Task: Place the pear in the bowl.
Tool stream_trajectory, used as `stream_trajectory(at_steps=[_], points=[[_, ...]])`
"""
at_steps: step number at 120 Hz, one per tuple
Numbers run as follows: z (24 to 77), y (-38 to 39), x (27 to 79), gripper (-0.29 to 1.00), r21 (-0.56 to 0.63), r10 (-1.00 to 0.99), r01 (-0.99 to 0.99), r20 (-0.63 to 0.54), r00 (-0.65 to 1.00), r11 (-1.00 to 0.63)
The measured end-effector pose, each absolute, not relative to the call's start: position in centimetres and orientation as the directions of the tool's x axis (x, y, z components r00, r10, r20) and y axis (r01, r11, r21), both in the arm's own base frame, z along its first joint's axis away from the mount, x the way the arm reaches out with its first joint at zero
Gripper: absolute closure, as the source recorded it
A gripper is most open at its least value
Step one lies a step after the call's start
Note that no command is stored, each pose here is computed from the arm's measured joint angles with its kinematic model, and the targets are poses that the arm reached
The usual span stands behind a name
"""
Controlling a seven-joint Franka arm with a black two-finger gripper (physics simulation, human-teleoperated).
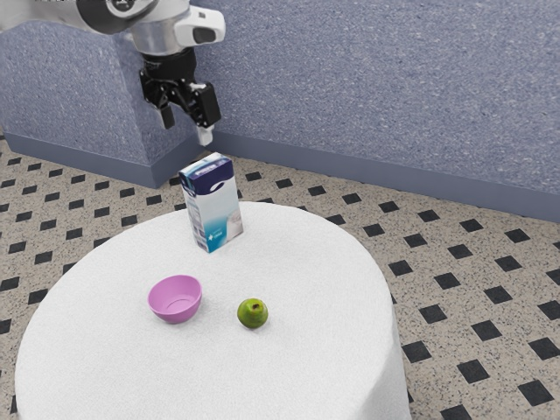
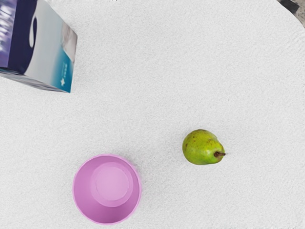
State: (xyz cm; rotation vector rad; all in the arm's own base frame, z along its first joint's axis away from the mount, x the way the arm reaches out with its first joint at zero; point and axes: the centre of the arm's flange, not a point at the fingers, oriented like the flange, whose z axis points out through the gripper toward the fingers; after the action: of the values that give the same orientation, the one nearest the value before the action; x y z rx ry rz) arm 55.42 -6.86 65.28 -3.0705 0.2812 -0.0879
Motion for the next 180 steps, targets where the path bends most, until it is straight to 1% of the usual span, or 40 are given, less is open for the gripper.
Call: stream_trajectory(at_steps=[16,24,28,36,42,53,66,78,88,108,123,145,160,180], points=[[65.0,-9.2,55.2,0.0,-0.062,-0.233,-0.23,0.047,0.971,-0.971],[63.4,-10.6,55.5,0.0,-0.056,-0.265,-0.263,0.03,0.964,-0.963],[61.2,-11.5,55.8,0.0,-0.052,-0.282,-0.282,0.006,0.959,-0.958],[54.5,-14.2,56.5,0.0,-0.038,-0.329,-0.331,-0.061,0.943,-0.943],[49.2,-17.1,57.0,0.0,-0.002,-0.365,-0.367,-0.097,0.926,-0.93],[42.3,-20.5,56.8,0.0,0.075,-0.385,-0.379,-0.112,0.916,-0.922],[36.4,-21.8,55.6,0.0,0.166,-0.335,-0.315,-0.111,0.936,-0.935],[35.1,-21.2,55.2,0.0,0.195,-0.248,-0.229,-0.08,0.965,-0.954],[35.4,-20.1,55.0,0.0,0.19,-0.167,-0.151,-0.07,0.983,-0.97],[36.2,-18.7,54.7,0.0,0.023,-0.12,-0.119,-0.08,0.989,-0.993],[32.8,-16.7,53.1,0.0,-0.039,-0.043,-0.047,-0.102,0.994,-0.998],[29.3,-15.1,51.6,0.0,-0.049,0.045,0.042,-0.067,0.997,-0.998],[28.8,-14.0,52.1,0.0,-0.042,0.09,0.089,-0.024,0.996,-0.995],[28.3,-14.1,52.9,0.0,-0.022,0.085,0.086,0.049,0.995,-0.996]])
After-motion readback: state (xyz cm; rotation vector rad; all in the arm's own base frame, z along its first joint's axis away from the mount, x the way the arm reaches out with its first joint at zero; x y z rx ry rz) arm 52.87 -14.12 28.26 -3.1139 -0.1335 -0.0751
